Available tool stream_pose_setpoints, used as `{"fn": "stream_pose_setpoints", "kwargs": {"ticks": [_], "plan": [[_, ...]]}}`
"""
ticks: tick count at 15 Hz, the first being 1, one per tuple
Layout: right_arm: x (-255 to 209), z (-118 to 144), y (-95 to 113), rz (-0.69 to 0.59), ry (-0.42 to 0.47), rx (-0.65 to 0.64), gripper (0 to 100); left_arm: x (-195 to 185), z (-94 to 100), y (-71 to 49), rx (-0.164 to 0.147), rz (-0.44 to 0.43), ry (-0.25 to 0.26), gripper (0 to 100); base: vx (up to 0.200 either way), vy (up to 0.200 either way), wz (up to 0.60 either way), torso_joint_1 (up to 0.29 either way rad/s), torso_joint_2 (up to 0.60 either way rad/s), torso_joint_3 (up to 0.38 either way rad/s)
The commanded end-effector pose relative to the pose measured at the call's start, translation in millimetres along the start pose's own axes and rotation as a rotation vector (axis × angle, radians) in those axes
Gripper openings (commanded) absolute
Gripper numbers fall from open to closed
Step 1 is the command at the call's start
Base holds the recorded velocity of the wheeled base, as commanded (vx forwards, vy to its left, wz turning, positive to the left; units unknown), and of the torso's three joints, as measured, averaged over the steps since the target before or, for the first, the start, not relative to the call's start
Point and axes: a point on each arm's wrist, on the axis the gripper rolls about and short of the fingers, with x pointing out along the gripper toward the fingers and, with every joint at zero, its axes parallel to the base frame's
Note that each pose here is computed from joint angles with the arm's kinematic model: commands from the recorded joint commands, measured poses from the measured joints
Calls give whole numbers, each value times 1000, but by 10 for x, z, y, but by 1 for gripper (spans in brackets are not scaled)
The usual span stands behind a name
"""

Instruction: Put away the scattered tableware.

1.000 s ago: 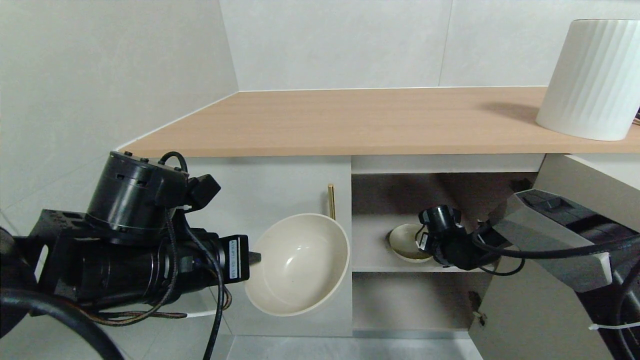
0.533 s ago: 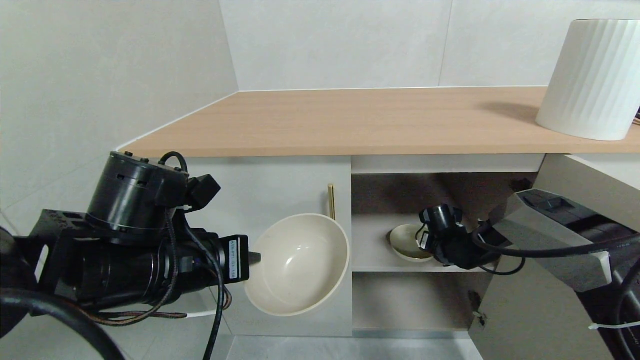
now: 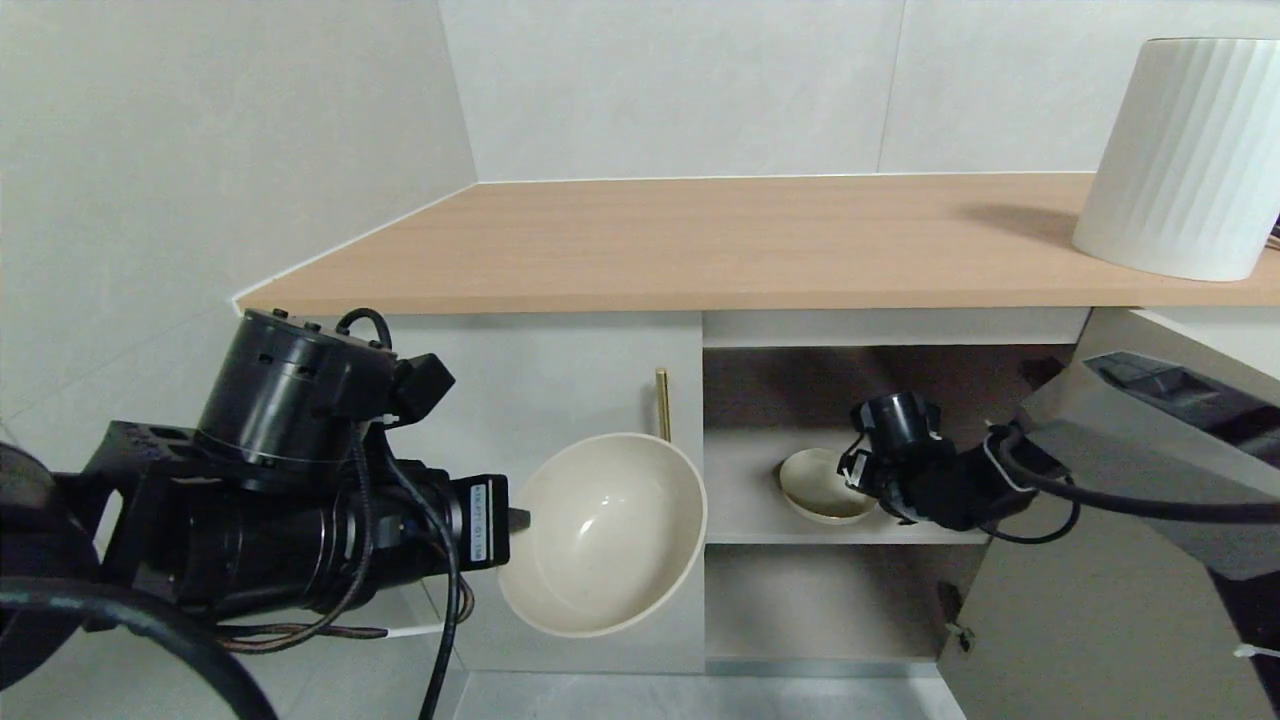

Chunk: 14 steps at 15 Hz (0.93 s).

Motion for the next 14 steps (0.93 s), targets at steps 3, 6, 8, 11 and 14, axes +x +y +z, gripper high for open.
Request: {"fn": "stream_pose_setpoints", "kwargs": {"ticks": [3, 6, 8, 11, 14], "plan": [[-1548, 372, 65, 333, 74, -88, 100, 229, -99, -44, 53, 22, 80, 0, 0, 0, 0, 0, 0, 0], [-2241, 486, 59, 476, 119, -140, 100, 395, -150, -97, 91, 27, 125, 0, 0, 0, 0, 0, 0, 0], [-2565, 481, 31, 560, 167, -177, 100, 524, -189, -216, 122, 22, 150, 0, 0, 0, 0, 0, 0, 0], [-2905, 327, 64, 645, 231, -263, 100, 692, -279, -292, 158, 75, 167, 0, 0, 0, 0, 0, 0, 0], [-2963, 104, 152, 646, 296, -363, 100, 654, -324, -379, 183, 59, 164, 0, 0, 0, 0, 0, 0, 0]]}}
